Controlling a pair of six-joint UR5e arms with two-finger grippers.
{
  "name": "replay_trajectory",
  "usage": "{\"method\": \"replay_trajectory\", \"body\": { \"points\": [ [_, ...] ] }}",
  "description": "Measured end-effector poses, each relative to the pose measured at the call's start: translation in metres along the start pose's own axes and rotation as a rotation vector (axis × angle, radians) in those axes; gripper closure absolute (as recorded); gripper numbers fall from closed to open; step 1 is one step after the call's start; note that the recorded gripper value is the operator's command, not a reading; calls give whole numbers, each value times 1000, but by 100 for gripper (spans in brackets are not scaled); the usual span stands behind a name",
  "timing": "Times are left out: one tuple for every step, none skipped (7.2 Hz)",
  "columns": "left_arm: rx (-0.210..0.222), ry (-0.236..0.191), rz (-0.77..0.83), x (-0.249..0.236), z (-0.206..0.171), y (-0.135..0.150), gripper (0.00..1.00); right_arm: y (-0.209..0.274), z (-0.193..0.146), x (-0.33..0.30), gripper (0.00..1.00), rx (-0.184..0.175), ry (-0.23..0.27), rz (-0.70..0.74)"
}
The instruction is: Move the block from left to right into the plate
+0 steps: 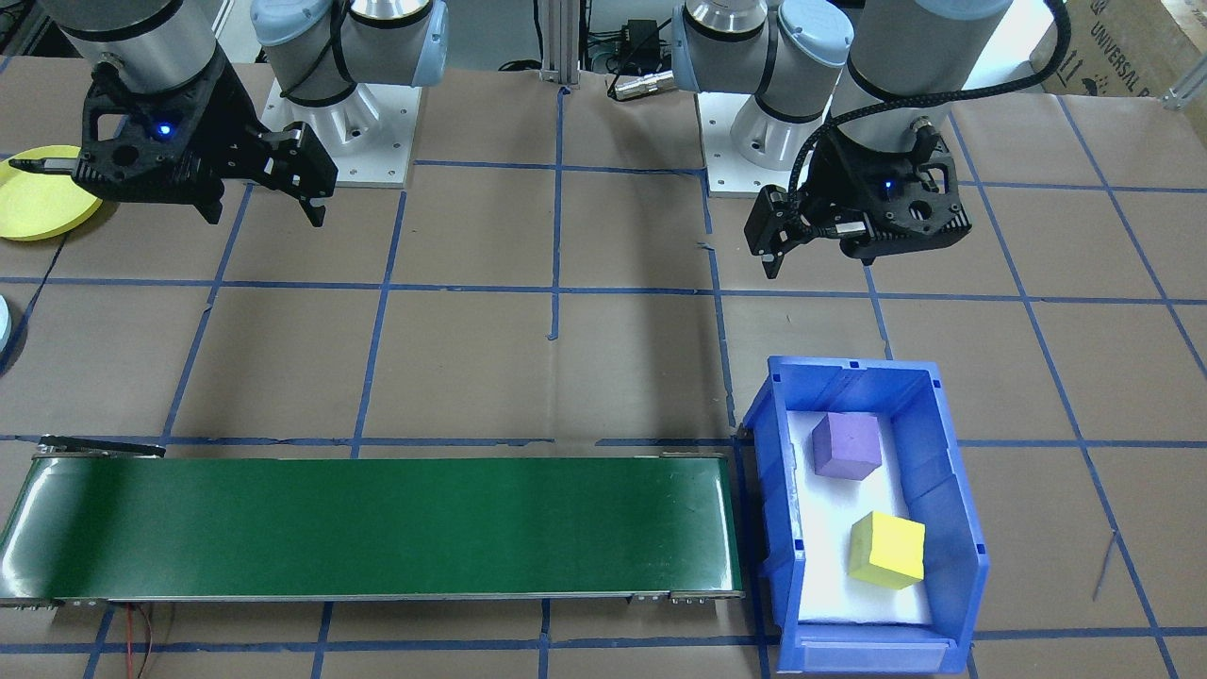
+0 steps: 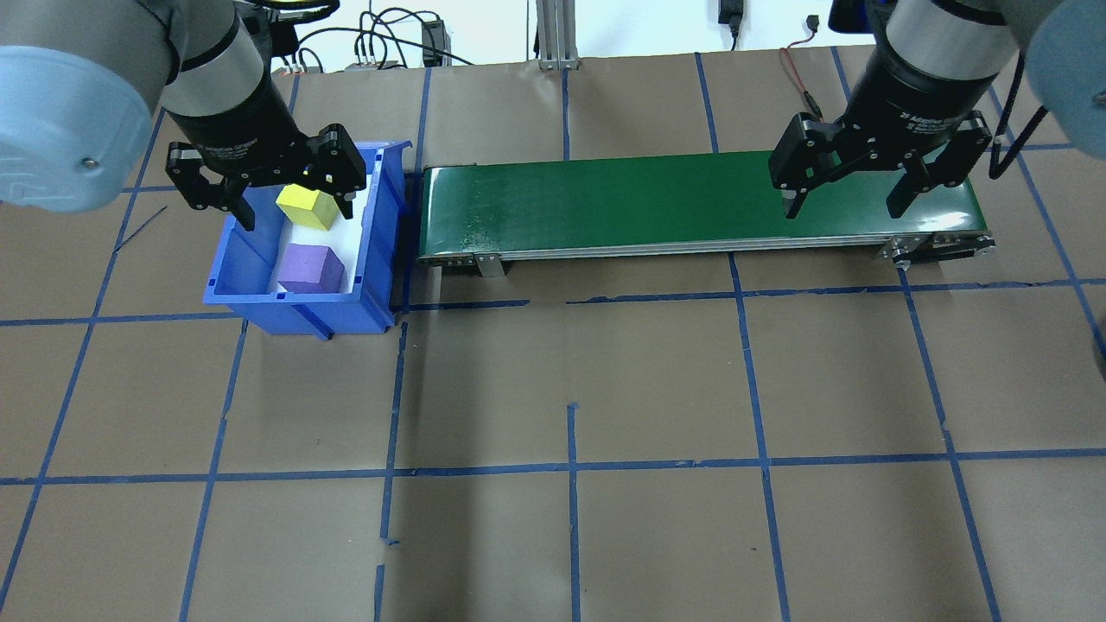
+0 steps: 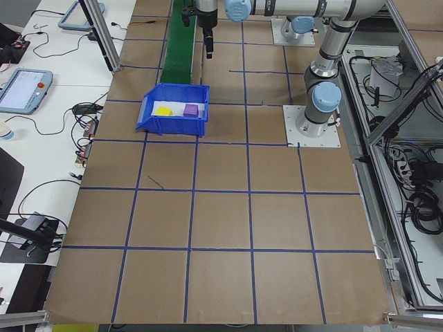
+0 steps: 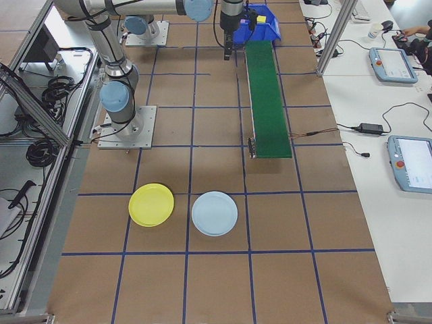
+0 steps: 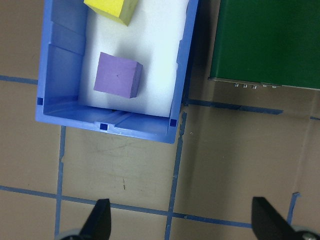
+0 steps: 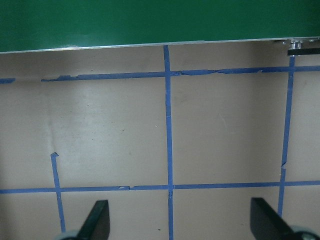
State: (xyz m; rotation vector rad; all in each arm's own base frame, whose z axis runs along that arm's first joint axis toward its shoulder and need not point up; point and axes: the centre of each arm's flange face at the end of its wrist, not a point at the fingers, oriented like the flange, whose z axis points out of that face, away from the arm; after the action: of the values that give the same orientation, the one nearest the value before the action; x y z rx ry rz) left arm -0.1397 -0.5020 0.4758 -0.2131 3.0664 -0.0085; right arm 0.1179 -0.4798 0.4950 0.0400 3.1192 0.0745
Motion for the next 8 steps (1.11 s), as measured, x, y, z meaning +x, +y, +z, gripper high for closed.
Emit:
{"method": "replay_trajectory", "body": {
  "points": [
    [-3,2,-13,-8,3,-4,0,0,0,0,0,0,0,0],
    [-9,6,-38,-23,8,-12,0,0,0,0,0,0,1,-1],
    [-16,8,-51,-33,13,-17,0,0,0,0,0,-1,1,-1],
    [-16,8,-47,-36,21,-25,0,0,1,0,0,-2,2,-1],
    [-8,7,-21,-36,34,-39,0,0,1,0,0,-3,3,-1],
    [1,5,30,-35,51,-55,0,0,2,0,0,-5,3,-1],
    [6,4,91,-36,69,-69,0,0,3,0,0,-7,3,-1],
    [3,4,133,-45,83,-82,0,0,3,0,0,-7,3,-1]
  ]
}}
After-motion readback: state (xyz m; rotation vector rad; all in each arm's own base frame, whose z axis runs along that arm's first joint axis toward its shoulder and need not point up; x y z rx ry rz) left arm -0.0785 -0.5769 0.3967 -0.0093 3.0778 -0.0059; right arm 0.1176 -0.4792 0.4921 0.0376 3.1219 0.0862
